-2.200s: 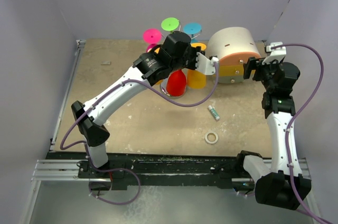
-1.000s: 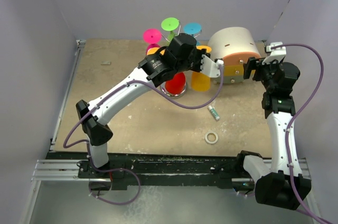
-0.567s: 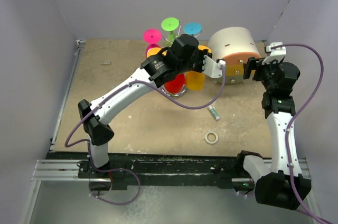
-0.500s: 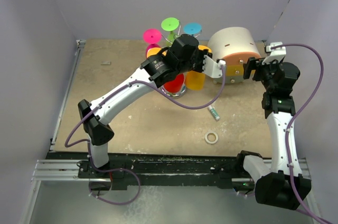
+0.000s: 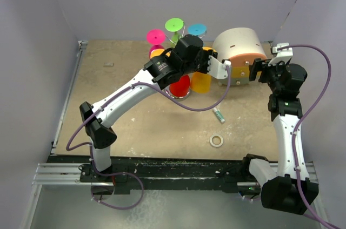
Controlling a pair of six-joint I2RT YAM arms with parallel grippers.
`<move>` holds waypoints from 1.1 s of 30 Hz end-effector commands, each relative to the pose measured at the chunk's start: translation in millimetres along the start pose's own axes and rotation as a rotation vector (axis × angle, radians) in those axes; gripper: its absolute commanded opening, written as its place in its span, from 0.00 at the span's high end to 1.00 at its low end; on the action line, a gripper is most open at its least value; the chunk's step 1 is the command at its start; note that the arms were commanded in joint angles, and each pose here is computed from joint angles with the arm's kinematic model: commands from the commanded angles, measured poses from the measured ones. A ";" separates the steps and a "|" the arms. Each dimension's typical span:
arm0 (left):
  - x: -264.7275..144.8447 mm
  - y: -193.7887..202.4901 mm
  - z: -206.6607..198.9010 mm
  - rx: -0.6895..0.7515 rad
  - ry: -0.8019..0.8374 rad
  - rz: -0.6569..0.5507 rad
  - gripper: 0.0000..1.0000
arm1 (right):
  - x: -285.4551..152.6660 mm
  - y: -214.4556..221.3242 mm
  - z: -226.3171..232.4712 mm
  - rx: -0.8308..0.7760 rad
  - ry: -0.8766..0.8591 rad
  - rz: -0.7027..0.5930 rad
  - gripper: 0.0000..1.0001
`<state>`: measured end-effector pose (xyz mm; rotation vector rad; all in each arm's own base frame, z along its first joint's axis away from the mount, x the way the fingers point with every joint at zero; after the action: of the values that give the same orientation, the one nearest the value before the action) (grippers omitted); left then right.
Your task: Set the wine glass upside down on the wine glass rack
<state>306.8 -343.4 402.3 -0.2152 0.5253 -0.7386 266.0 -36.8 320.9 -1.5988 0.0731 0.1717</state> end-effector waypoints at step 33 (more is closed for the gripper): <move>-31.5 -16.9 8.3 -0.078 -0.005 -0.101 0.65 | -0.6 -7.5 -1.0 -0.018 -0.008 -0.050 0.18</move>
<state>295.9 -344.0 399.1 -0.2394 0.5847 -0.7648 265.9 -36.6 319.4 -1.5979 0.0740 0.1765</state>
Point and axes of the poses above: each gripper's point midway between its finger pads, its own x axis out along the fingers, its own z axis along the line the jaws close on, y = z × x, the point moved 9 cm from there along -x, back along the fingers, and after that the axes turned 2 degrees about x, right-handed, at the moved point
